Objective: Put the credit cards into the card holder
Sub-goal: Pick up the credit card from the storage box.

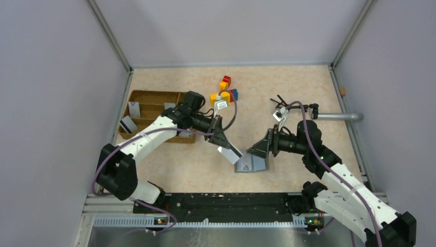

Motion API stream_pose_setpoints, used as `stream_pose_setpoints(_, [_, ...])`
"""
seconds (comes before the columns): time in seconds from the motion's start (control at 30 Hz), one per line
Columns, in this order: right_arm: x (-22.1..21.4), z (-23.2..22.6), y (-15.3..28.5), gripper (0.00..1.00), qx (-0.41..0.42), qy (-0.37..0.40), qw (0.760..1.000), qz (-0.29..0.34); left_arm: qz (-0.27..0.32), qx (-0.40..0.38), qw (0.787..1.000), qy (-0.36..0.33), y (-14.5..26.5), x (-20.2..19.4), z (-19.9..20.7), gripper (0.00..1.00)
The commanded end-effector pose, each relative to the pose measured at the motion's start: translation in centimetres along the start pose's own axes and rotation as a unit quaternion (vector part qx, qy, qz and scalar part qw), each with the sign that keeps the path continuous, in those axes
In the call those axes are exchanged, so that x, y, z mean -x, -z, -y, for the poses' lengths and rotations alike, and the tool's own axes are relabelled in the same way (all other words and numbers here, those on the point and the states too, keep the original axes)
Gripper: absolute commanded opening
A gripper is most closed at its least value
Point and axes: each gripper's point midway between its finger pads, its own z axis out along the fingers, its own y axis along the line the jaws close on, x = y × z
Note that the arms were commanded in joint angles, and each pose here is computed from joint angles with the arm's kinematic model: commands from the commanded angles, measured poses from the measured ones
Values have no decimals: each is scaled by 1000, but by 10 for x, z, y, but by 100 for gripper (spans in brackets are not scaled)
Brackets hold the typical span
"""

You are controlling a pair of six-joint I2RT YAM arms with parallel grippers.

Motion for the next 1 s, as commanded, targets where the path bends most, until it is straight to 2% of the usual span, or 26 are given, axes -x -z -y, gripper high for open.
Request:
stream_pose_setpoints(0.0, [-15,-25,-4,71,73,-13,997,-38,-51,-140,988,-50,-20,-18,48,0])
stream_pose_setpoints(0.13, [-33,-41,-10,68,115,-14,991,-66,-79,-162,983,-47,-34,-29,55,0])
stream_pose_setpoints(0.27, [-46,-57,-14,54,165,-21,982,-92,-77,-151,985,-43,-38,-29,50,0])
stream_pose_setpoints(0.37, [-55,-66,-15,37,195,-28,974,-109,-66,-144,986,-43,-40,-25,50,0])
stream_pose_setpoints(0.5, [-56,-69,-15,5,197,-31,974,-107,-42,-122,991,-39,-43,-19,44,0])
stream_pose_setpoints(0.53, [-55,-68,-15,0,193,-30,975,-102,-36,-120,991,-36,-44,-17,44,0])
stream_pose_setpoints(0.57, [-54,-65,-16,0,181,-29,979,-94,-26,-116,992,-32,-45,-14,42,10])
stream_pose_setpoints(0.63, [-48,-54,-19,0,142,-33,987,-68,4,-104,994,-28,-48,-7,39,50])
stream_pose_setpoints(0.67, [-44,-48,-20,0,121,-34,991,-50,25,-103,994,-25,-48,-3,40,65])
stream_pose_setpoints(0.7, [-40,-41,-21,0,101,-37,994,-32,57,-111,991,-39,-47,3,44,75])
stream_pose_setpoints(0.77, [-31,-36,-21,0,88,-44,995,10,112,-125,985,-35,-43,10,51,84])
stream_pose_setpoints(0.8, [-28,-32,-20,0,85,-48,995,28,134,-131,982,-11,-41,12,53,86])
stream_pose_setpoints(0.97, [-6,-37,-14,0,114,-61,984,121,226,-179,957,16,-34,16,73,87])
